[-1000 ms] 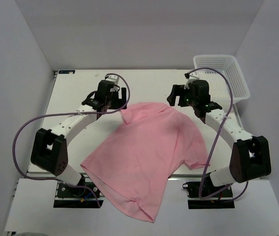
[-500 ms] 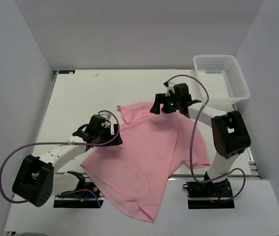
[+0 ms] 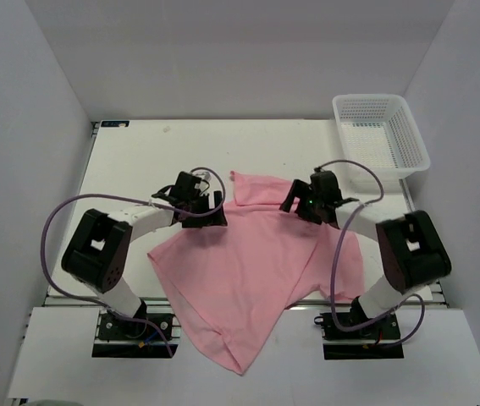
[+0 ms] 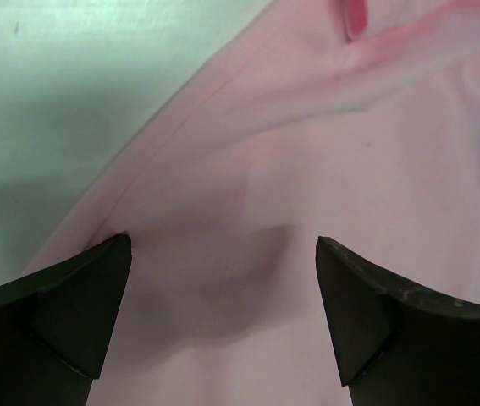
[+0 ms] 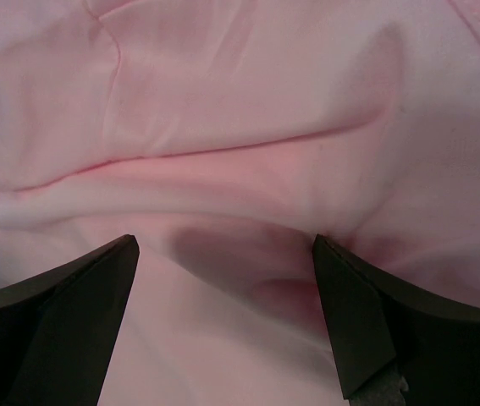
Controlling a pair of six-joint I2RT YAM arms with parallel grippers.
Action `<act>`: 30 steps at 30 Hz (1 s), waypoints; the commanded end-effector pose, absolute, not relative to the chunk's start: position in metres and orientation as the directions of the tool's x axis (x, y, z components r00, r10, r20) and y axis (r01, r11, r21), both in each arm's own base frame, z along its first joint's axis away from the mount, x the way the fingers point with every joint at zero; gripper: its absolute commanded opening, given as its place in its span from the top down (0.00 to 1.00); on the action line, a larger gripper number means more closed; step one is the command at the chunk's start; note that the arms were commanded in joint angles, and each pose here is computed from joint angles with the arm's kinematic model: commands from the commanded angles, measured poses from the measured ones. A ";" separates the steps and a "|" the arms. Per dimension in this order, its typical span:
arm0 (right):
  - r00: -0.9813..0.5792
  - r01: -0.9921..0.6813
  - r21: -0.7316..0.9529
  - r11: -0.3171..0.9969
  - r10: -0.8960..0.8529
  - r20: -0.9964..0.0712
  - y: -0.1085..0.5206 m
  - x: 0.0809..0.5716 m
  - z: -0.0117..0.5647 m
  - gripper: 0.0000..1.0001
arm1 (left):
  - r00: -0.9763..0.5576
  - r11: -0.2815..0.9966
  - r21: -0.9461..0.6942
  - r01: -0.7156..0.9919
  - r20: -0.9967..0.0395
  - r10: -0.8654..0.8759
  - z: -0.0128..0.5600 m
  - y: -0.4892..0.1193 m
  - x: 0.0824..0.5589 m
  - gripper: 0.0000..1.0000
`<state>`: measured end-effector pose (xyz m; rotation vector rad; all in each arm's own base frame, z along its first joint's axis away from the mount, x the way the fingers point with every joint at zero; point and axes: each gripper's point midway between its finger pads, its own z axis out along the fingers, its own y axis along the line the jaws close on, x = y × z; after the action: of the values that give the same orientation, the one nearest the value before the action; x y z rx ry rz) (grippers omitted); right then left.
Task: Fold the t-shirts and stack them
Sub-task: Flatten out the tshirt
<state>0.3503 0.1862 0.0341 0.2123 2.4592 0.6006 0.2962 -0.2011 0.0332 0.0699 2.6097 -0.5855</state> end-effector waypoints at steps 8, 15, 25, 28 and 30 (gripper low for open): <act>-0.693 0.412 0.390 0.824 0.561 -0.453 0.099 0.231 0.025 0.10 | -0.841 0.843 -0.413 0.344 -0.534 0.082 0.066 -0.240 0.340 0.00; -0.584 0.188 0.366 0.911 0.403 -0.704 0.090 0.263 0.109 0.10 | -0.791 0.914 -0.312 0.258 -0.611 0.015 0.106 -0.200 0.324 0.00; -0.599 -0.061 0.390 0.919 0.279 -0.751 0.150 0.328 0.135 0.10 | -0.790 0.964 -0.145 -0.222 -0.553 -0.265 0.070 -0.087 0.232 0.00; -0.617 -0.109 0.398 0.911 0.251 -0.745 0.161 0.332 0.135 0.10 | -0.762 0.954 -0.157 -0.256 -0.574 -0.299 0.067 -0.083 0.233 0.01; -0.610 -0.131 0.406 0.904 0.249 -0.752 0.166 0.336 0.137 0.10 | -0.739 0.954 -0.171 -0.246 -0.603 -0.299 0.070 -0.085 0.241 0.03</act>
<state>0.3181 0.1485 0.1062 0.1694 2.2675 0.4578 0.2254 -0.0897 0.0578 -0.3081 2.5385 -0.1198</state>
